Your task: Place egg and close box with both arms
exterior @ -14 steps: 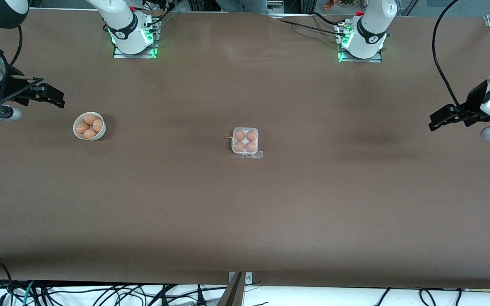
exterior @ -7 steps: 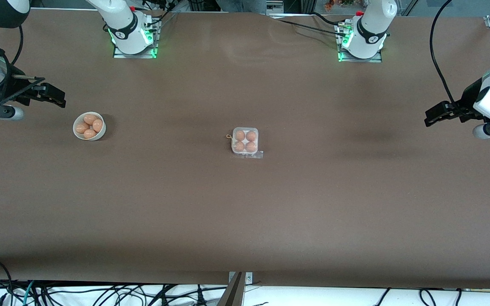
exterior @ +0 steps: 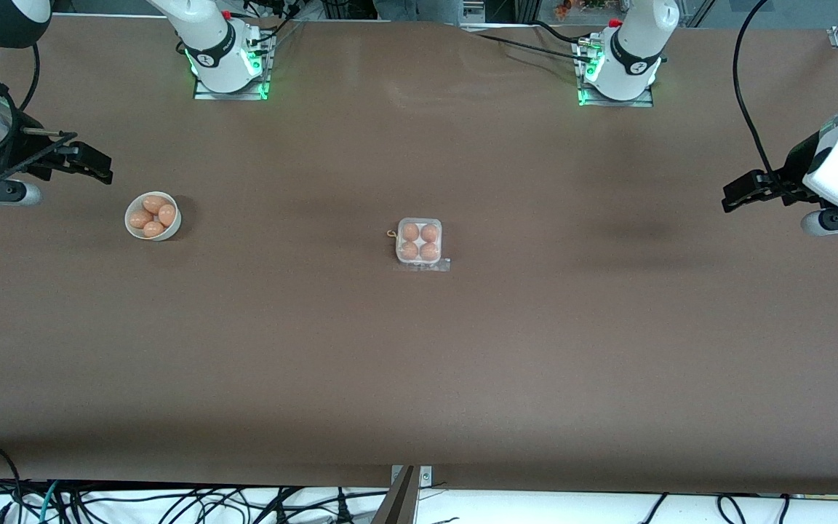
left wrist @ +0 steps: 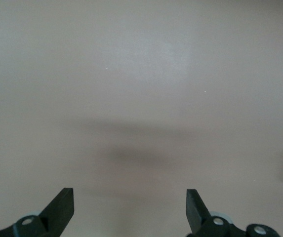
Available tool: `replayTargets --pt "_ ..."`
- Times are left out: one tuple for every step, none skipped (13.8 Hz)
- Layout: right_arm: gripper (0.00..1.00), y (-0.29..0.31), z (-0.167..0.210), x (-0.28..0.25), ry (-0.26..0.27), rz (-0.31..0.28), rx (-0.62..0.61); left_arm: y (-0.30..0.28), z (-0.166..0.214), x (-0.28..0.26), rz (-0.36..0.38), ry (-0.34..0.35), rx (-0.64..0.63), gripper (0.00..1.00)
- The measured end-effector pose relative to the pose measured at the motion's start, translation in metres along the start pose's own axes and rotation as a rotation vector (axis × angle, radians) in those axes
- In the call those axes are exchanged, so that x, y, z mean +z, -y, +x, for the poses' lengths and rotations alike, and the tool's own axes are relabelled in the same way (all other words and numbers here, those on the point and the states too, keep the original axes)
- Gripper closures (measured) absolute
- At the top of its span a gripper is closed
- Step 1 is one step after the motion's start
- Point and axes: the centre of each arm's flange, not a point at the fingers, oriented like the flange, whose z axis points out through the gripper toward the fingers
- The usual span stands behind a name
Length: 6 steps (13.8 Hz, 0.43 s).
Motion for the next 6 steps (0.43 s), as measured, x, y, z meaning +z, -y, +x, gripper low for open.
replayTargets --pt "0.00 0.0000 0.0000 0.0000 0.000 0.000 0.000 0.0000 0.0000 0.0000 0.000 0.000 0.001 0.00" --pt "0.00 0.0000 -0.0001 0.0001 0.001 0.000 0.000 0.0000 -0.0001 0.0001 0.000 0.001 0.005 0.00" --pt "0.00 0.0000 -0.0001 0.0001 0.001 0.000 0.000 0.0005 -0.0001 0.0001 0.000 0.001 0.011 0.00" --pt "0.00 0.0000 -0.0001 0.0001 0.001 0.000 0.000 0.0020 0.0001 0.0003 0.000 0.003 0.017 0.00" --pt "0.00 0.0000 -0.0001 0.0001 0.001 0.000 0.000 0.0041 0.0005 0.0007 0.000 0.004 0.017 0.00" --pt "0.00 0.0000 -0.0001 0.0001 0.001 0.000 0.000 0.0062 0.0009 0.0010 0.000 0.005 0.017 0.00"
